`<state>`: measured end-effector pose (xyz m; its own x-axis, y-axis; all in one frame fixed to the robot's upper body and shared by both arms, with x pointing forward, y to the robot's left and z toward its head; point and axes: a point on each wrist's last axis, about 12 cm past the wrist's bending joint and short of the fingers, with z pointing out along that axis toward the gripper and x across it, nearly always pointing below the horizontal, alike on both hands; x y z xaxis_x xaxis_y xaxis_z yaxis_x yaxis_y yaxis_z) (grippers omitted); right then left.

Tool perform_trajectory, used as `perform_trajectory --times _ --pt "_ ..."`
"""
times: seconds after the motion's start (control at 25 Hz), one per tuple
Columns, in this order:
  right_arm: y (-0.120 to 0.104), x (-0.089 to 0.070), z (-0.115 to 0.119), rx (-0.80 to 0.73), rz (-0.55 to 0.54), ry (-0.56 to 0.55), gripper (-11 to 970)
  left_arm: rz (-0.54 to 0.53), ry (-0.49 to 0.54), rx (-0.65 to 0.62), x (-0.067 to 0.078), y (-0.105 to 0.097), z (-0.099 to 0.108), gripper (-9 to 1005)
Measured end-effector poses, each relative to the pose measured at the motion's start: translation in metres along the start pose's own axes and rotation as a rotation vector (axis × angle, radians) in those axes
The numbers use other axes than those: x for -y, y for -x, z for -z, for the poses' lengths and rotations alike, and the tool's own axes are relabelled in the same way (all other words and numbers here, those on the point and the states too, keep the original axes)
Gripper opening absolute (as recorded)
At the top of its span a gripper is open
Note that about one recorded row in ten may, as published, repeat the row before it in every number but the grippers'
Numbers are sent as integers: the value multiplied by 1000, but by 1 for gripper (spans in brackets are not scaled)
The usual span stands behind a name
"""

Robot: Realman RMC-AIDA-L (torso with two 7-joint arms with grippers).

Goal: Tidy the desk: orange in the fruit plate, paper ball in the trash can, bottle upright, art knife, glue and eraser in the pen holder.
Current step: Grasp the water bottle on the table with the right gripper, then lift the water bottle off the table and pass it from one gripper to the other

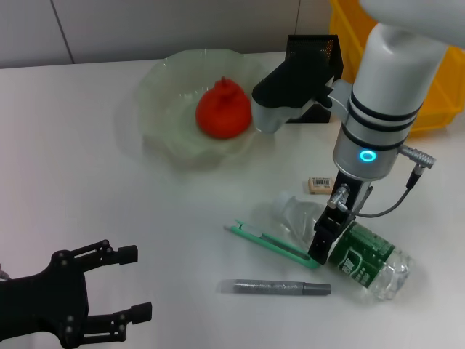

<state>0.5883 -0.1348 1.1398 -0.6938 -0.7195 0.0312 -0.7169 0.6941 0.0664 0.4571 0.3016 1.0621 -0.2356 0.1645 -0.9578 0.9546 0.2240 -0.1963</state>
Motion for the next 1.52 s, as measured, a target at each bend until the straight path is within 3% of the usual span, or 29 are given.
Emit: perform_trajectory --times 0.64,0.88,1.52 --pt "-5 4 3 34 33 7 798 5 9 -2 0 -2 -2 820" --pt "-23 7 26 230 134 76 795 22 14 9 0 -2 -2 819" --pt "-61 24 31 661 400 244 791 102 83 113 -16 15 5 817"
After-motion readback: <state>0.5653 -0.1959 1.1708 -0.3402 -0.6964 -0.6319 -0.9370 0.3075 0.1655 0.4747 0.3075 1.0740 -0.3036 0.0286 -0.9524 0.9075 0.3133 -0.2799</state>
